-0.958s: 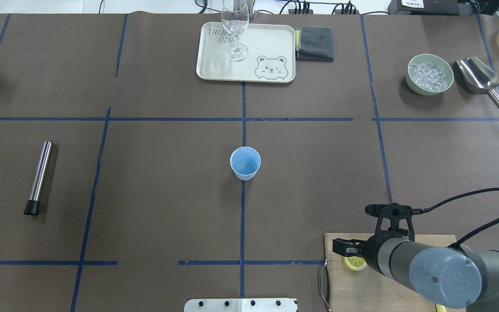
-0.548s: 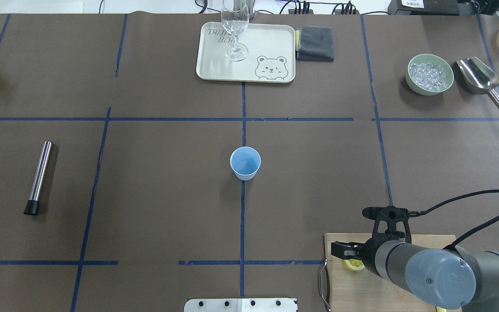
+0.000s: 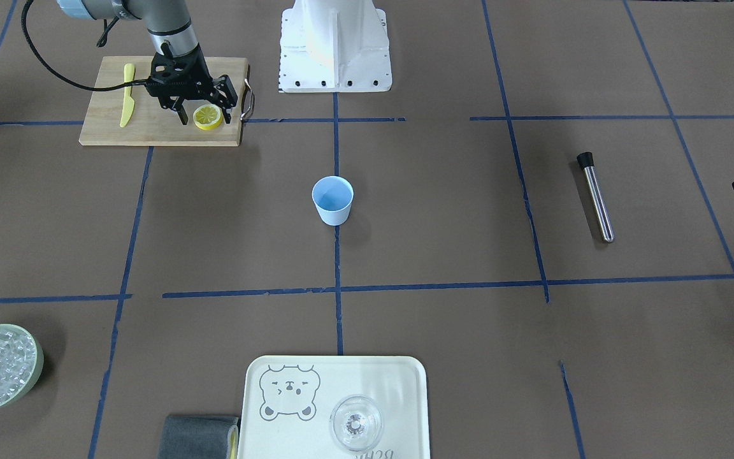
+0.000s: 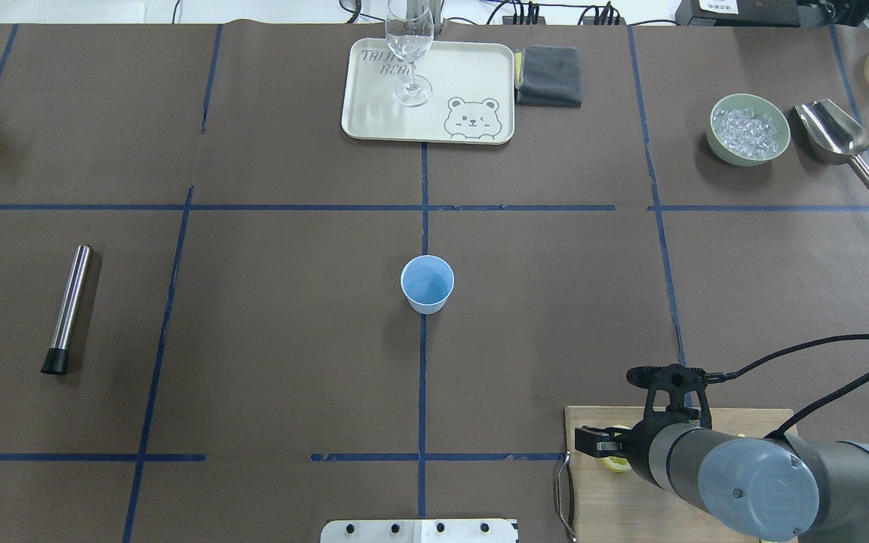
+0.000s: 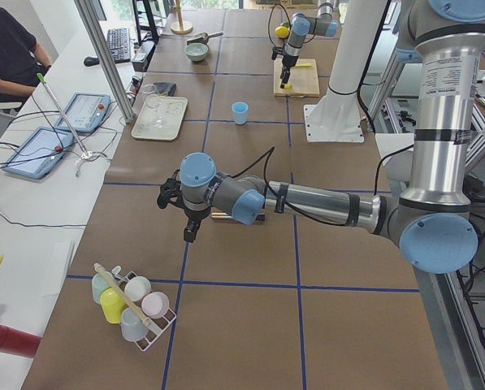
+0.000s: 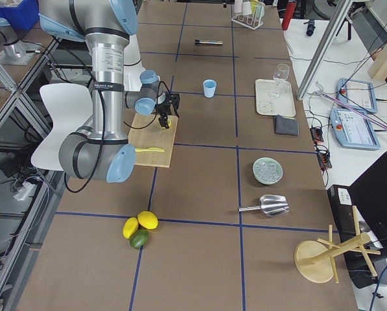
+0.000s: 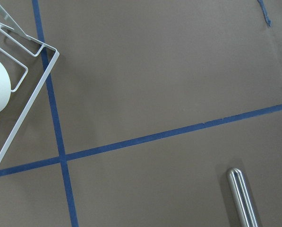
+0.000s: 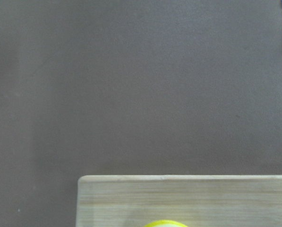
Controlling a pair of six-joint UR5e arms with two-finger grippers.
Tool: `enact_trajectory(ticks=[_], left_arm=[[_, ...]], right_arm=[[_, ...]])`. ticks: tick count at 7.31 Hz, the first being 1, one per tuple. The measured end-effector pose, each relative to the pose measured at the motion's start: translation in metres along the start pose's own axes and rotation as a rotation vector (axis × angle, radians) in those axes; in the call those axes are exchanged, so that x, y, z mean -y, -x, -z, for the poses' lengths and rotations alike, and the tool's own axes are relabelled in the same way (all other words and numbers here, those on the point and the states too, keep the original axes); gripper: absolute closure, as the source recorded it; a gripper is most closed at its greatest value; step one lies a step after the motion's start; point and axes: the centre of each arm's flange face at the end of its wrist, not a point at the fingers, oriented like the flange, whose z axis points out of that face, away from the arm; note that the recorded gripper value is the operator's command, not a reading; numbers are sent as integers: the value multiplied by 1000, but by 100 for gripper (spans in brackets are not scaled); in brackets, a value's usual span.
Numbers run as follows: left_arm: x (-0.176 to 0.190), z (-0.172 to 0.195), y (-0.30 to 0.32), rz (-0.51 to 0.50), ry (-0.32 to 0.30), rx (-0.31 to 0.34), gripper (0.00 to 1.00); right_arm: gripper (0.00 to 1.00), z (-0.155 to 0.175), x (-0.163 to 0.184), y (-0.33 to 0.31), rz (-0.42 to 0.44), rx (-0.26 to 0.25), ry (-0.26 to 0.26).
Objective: Squeeze lemon into cup
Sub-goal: 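Lower the right gripper over the lemon slice on the cutting board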
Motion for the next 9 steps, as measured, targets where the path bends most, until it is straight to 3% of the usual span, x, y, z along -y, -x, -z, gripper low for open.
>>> enact_trajectory(ticks=[4, 6, 9], left_arm=[[0, 1, -1, -2, -1, -1, 0], [0, 2, -3, -4, -4, -1, 0], [0, 3, -3, -4, -5, -1, 0]], right_arm=[[1, -1, -2, 1, 3, 1, 3], [8, 0, -3, 3, 3, 5, 7], [9, 1, -6, 9, 0, 18, 53]])
